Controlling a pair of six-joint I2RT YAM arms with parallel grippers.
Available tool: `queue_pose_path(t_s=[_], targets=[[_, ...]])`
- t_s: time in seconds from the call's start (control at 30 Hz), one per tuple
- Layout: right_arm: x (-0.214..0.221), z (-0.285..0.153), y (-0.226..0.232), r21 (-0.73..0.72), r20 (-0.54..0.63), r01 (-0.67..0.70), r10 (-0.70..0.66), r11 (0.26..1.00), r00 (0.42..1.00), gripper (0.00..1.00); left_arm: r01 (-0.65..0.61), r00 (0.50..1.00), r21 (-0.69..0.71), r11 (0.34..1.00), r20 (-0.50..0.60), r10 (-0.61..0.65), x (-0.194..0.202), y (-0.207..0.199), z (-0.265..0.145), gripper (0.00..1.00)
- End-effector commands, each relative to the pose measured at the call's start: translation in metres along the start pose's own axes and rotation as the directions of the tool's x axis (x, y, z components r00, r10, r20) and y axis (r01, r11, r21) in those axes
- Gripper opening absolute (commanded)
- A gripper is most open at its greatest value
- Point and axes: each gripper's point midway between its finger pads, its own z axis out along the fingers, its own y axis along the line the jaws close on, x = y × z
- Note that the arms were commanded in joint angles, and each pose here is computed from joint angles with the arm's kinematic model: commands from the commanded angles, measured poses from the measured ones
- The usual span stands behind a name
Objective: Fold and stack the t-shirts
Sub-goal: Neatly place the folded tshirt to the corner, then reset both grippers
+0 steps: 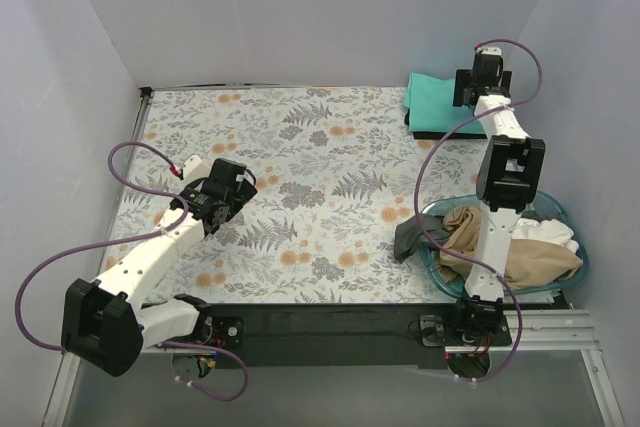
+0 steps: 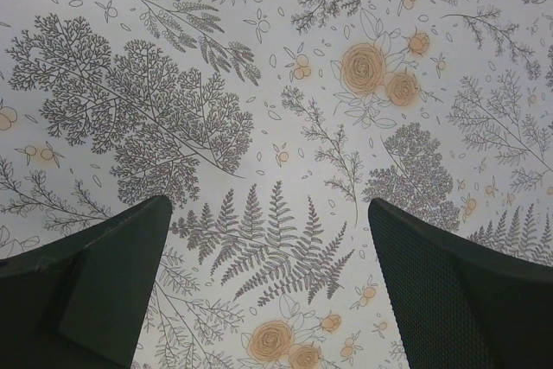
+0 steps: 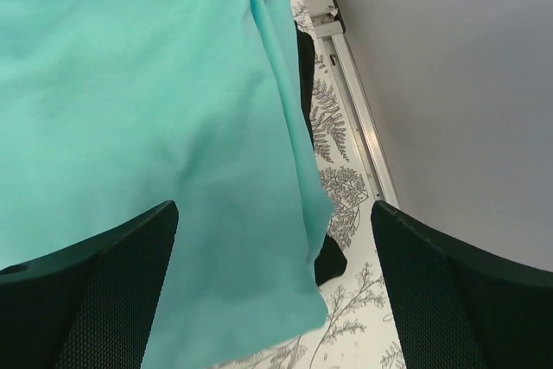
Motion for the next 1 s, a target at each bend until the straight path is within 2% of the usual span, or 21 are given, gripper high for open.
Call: queue_pose_path(t_s=[0.0, 0.07, 0.1, 0.13, 0.17, 0.23, 0.33, 0.37, 0.43, 0.47, 0.5, 0.53, 0.57, 0.6, 0.8, 0.97], targets=[[-0.086, -0.071, -0.01, -0.083, 0.195, -0.069, 0.084, 0.994, 0.977, 0.98, 0.018, 0.999, 0.078, 0.997, 0.038, -0.021, -0.018, -0.018, -0.015, 0.98], [-0.076, -0.084, -0.005, -0.123, 0.178, -0.061, 0.083, 0.991, 0.981, 0.98, 0.016, 0.999, 0.105, 0.994, 0.039, -0.021, -0.02, -0.024, -0.019, 0.98], [-0.089, -0.107, -0.007, -0.15, 0.207, -0.08, 0.11, 0.985, 0.972, 0.98, 0.013, 0.999, 0.119, 0.993, 0.034, -0.017, -0.02, -0.026, -0.02, 0.98], [-0.071, -0.111, -0.001, -0.165, 0.172, -0.076, 0.104, 0.983, 0.98, 0.98, 0.013, 0.999, 0.131, 0.991, 0.032, -0.017, -0.02, -0.027, -0.022, 0.98], [-0.083, -0.137, -0.005, -0.186, 0.206, -0.077, 0.116, 0.979, 0.972, 0.98, 0.014, 0.999, 0.146, 0.989, 0.031, -0.019, -0.02, -0.03, -0.022, 0.98], [-0.073, -0.158, 0.004, -0.226, 0.19, -0.1, 0.144, 0.969, 0.971, 0.98, 0.007, 1.0, 0.17, 0.985, 0.021, -0.011, -0.018, -0.032, -0.025, 0.98], [-0.039, -0.194, 0.013, -0.252, 0.154, -0.095, 0.137, 0.963, 0.978, 0.98, -0.012, 1.0, 0.216, 0.976, -0.018, 0.016, -0.011, -0.039, -0.028, 0.98], [-0.014, -0.209, 0.01, -0.248, 0.127, -0.099, 0.133, 0.964, 0.983, 0.98, -0.014, 0.999, 0.222, 0.975, -0.031, 0.022, -0.008, -0.04, -0.028, 0.98], [0.01, -0.226, 0.009, -0.271, 0.095, -0.137, 0.168, 0.953, 0.981, 0.98, -0.022, 0.998, 0.231, 0.973, -0.058, 0.036, 0.0, -0.038, -0.029, 0.98], [0.012, -0.248, 0.006, -0.297, 0.119, -0.152, 0.195, 0.943, 0.974, 0.98, -0.024, 0.996, 0.234, 0.972, -0.072, 0.043, 0.005, -0.034, -0.029, 0.98], [0.046, -0.25, 0.011, -0.318, 0.062, -0.157, 0.185, 0.935, 0.981, 0.98, -0.023, 0.996, 0.235, 0.972, -0.076, 0.042, 0.007, -0.032, -0.029, 0.98], [0.061, -0.256, 0.011, -0.327, 0.046, -0.164, 0.189, 0.931, 0.981, 0.98, -0.02, 0.996, 0.237, 0.971, -0.077, 0.039, 0.008, -0.029, -0.03, 0.98], [0.06, -0.275, 0.006, -0.343, 0.08, -0.178, 0.218, 0.922, 0.973, 0.98, -0.014, 0.996, 0.245, 0.969, -0.085, 0.036, 0.01, -0.028, -0.032, 0.98], [0.091, -0.275, 0.009, -0.343, 0.032, -0.185, 0.208, 0.921, 0.978, 0.98, -0.003, 0.996, 0.255, 0.967, -0.083, 0.025, 0.01, -0.025, -0.035, 0.98], [0.122, -0.316, 0.02, -0.48, 0.059, -0.219, 0.28, 0.85, 0.958, 0.98, 0.02, 0.996, 0.311, 0.95, -0.092, 0.009, 0.016, -0.023, -0.042, 0.98], [0.134, -0.33, 0.018, -0.5, 0.085, -0.223, 0.304, 0.837, 0.949, 0.98, 0.022, 0.996, 0.302, 0.953, -0.091, 0.006, 0.019, -0.014, -0.043, 0.98]])
